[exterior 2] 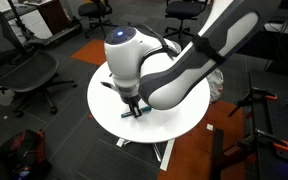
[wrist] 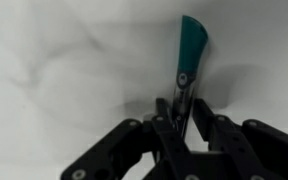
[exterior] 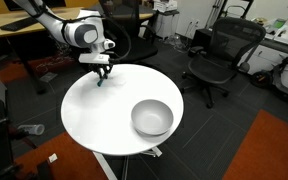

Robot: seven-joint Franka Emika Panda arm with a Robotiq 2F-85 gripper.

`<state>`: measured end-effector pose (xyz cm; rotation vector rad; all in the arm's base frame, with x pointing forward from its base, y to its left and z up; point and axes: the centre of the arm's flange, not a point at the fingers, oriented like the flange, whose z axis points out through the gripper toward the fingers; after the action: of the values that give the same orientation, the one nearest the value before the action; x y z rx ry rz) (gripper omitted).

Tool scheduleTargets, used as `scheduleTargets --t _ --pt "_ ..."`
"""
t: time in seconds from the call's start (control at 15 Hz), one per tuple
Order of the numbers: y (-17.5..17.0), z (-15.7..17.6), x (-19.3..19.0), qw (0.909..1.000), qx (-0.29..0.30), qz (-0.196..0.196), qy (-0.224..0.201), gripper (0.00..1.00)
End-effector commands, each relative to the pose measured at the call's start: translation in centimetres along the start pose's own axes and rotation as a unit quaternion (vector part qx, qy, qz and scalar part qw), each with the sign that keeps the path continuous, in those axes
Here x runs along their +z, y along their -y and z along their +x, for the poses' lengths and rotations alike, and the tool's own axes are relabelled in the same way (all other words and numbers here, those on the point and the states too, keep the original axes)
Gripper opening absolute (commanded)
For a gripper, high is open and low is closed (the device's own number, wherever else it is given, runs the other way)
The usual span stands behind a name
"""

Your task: Put the marker in the bowl

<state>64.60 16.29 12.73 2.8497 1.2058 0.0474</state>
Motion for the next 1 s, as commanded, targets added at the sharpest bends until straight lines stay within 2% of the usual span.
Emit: scheduleTargets --t 0.0,0.07,0.2,0.47,0.73,0.93 --pt "-0.5 0.7 -0.2 1.0 0.008 0.001 0.004 0.05" --pt "-0.5 0.7 -0.3 1.0 0.008 0.0 0.004 0.01" --pt "-0.7 0.6 -0.7 0.9998 0.021 -0.004 0.005 0.05" --pt "-2.1 -0.5 -3.3 0.9969 0.076 -0.019 -0.007 0.05" --pt "-4.5 -1.8 -6.7 0.9904 0.131 -0.041 -0.02 0.05" --pt "-6.4 -3.1 -9.5 0.9814 0.178 -0.065 -0.034 0.05"
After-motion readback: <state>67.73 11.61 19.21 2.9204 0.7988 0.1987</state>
